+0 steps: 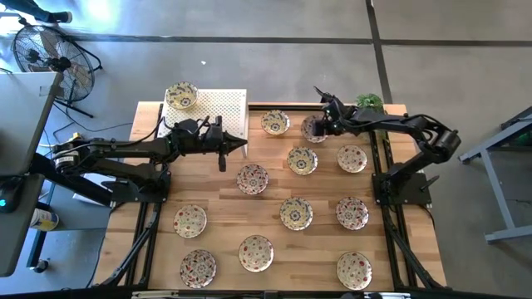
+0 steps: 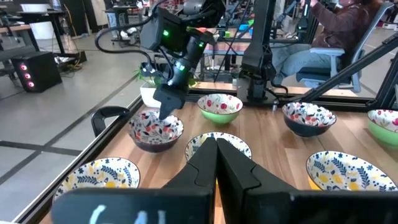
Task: Pick & Place Mini bowls
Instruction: Put the blue patterned bowl on the shelf
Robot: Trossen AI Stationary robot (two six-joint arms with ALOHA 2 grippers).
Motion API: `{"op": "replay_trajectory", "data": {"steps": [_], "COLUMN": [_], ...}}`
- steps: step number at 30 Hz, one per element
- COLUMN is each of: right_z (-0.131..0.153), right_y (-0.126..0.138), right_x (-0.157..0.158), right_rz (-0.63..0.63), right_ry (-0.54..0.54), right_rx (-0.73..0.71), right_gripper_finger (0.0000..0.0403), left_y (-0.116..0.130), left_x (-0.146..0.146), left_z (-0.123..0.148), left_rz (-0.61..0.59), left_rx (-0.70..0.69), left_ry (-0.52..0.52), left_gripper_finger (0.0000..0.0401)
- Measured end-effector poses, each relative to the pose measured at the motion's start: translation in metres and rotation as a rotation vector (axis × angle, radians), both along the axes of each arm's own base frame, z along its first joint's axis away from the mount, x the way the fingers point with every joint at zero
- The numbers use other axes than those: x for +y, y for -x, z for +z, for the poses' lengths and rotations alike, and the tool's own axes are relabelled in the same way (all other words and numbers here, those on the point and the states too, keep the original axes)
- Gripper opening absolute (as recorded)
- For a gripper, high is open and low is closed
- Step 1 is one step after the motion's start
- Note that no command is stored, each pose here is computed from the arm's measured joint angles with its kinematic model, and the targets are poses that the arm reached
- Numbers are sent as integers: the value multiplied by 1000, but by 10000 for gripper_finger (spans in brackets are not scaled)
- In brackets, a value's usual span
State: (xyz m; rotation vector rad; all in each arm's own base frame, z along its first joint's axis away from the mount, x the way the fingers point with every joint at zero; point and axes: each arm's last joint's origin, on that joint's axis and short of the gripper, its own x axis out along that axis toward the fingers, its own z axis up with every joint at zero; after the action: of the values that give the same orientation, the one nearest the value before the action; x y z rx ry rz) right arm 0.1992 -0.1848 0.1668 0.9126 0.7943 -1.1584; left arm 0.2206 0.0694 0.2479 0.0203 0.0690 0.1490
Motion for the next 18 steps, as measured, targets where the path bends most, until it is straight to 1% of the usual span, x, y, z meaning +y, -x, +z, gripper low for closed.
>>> {"op": "replay_trajectory", "data": {"steps": [5,7,9,11,13,15,18], "right_z": [-4,-7,-9,-13,-15,-17,-16], "right_y": [-1,-2,-5,-7,-8,-9,-11], "right_x": [-1,-2,-4,-6,-6,-6,-4], "right_rz": [0,-1,2,5,12,18,27], "right_ry": [-10,-8,-2,-6,-9,-2,27], "right_rx": [10,7,-6,-11,-8,-1,19], "right_gripper_finger": [102,115,119,115,101,80,36], "left_y": [0,0,0,0,0,0,0], "left_x": [0,0,0,0,0,0,0], "left_z": [0,0,0,0,0,0,-1], "left_rz": [0,0,0,0,0,0,1], "left_rx": [-1,-1,-1,-1,-1,2,6], "left_ry": [1,1,1,1,1,2,6], "left_gripper_finger": [0,0,0,0,0,0,0]}}
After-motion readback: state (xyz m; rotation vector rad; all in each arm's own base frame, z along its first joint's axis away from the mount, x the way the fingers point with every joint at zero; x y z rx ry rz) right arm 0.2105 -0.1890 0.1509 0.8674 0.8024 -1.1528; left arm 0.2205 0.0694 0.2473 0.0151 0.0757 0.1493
